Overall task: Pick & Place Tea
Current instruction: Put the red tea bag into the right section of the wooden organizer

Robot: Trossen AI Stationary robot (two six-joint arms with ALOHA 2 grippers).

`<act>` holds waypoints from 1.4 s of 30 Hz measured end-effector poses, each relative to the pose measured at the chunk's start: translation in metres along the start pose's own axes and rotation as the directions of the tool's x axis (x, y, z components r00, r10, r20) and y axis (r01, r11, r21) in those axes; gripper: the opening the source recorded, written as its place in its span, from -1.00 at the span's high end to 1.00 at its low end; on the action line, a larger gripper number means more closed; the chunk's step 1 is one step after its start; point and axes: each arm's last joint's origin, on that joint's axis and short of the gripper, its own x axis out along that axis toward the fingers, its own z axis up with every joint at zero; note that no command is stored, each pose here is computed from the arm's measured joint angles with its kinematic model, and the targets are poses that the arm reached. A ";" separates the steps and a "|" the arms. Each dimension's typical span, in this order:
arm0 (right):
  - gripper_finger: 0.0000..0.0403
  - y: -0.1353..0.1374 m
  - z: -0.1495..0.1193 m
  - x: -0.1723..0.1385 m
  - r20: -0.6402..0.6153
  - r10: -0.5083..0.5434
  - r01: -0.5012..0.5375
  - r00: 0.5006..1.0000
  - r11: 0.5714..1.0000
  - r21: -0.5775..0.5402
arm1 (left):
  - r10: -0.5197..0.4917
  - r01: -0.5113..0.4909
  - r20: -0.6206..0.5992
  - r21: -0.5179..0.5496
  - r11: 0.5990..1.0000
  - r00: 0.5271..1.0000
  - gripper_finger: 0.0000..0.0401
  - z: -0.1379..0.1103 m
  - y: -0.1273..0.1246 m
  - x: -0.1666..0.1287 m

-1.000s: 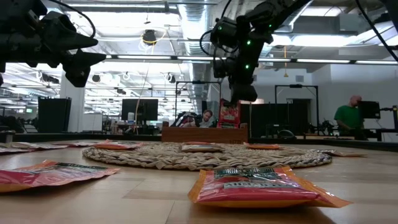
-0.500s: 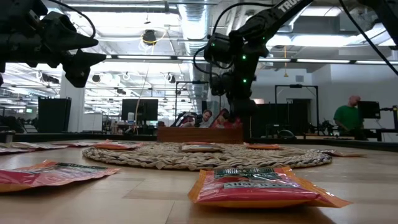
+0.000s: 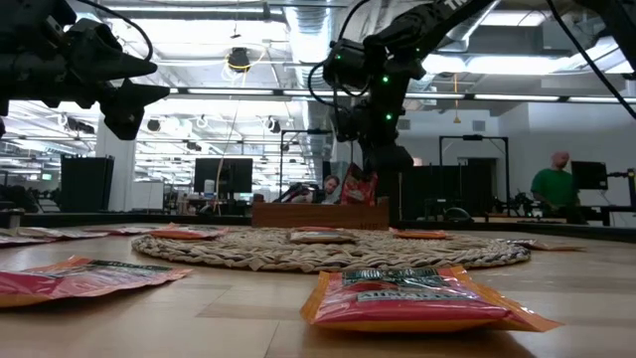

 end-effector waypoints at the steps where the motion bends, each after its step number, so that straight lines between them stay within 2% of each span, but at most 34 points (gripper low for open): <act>1: 1.00 0.000 0.000 0.000 0.001 -0.001 0.001 1.000 1.000 -0.012 | 0.000 0.000 0.000 0.000 1.000 1.000 0.15 0.000 0.000 0.000; 18: 1.00 0.006 -0.003 -0.002 -0.037 0.042 -0.047 0.998 0.988 -0.146 | 0.003 -0.003 0.002 0.000 1.000 1.000 0.15 0.000 0.000 0.000; 29: 1.00 0.005 -0.004 0.000 -0.010 0.079 -0.079 0.997 0.987 -0.140 | 0.003 -0.003 0.002 0.000 1.000 1.000 0.15 0.000 0.000 0.000; 42: 1.00 0.011 -0.007 0.011 -0.044 0.128 -0.133 0.991 0.978 -0.163 | -0.001 0.001 0.013 0.000 1.000 1.000 0.15 0.001 0.000 0.000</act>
